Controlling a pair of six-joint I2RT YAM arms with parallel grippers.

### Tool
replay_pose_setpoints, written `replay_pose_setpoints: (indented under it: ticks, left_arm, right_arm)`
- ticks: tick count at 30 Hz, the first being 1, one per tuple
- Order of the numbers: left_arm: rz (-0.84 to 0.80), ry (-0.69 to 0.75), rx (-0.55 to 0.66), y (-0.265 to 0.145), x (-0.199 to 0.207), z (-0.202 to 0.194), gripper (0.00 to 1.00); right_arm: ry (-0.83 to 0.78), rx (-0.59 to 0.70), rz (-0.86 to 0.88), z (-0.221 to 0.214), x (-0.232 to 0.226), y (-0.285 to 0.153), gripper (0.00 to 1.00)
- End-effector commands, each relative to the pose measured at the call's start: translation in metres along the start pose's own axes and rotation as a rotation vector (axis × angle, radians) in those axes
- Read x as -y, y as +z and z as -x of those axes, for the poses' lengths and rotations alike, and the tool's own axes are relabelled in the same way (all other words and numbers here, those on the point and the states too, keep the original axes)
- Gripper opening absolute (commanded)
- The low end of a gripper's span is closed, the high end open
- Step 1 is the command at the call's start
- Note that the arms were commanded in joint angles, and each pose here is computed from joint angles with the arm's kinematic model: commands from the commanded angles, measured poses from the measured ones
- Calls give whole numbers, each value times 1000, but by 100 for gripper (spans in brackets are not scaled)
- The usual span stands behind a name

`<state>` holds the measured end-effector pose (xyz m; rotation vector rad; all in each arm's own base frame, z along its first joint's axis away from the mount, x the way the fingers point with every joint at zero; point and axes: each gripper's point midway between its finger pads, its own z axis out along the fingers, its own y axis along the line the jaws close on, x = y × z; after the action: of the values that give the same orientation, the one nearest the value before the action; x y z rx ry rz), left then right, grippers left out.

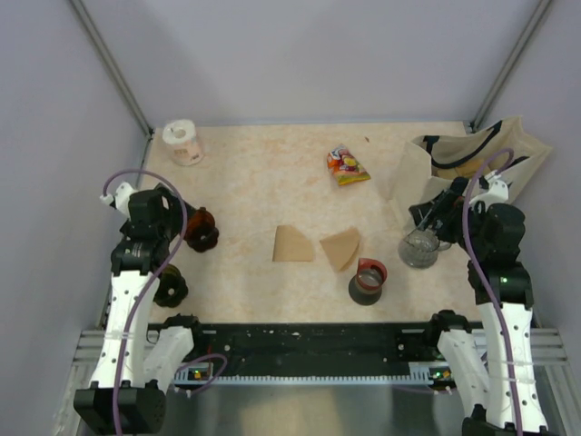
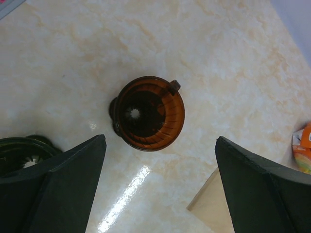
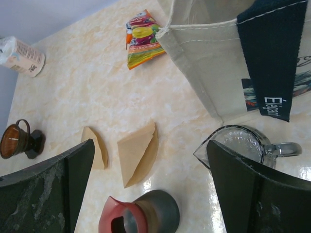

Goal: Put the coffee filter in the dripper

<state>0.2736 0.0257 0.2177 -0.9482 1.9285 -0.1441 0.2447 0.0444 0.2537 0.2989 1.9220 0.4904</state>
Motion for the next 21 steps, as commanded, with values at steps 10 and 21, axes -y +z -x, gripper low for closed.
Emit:
replay_pose_setpoints:
  ticks: [10,21]
  left_arm:
    - [94,-26,54,-11,-19,12,99]
    - [131,-16,-9,10,-23,-6,99]
  right_arm:
    - [-75,-92,277,-9,-46,-3,99]
    - [-85,-89,252,-20,-36,1,99]
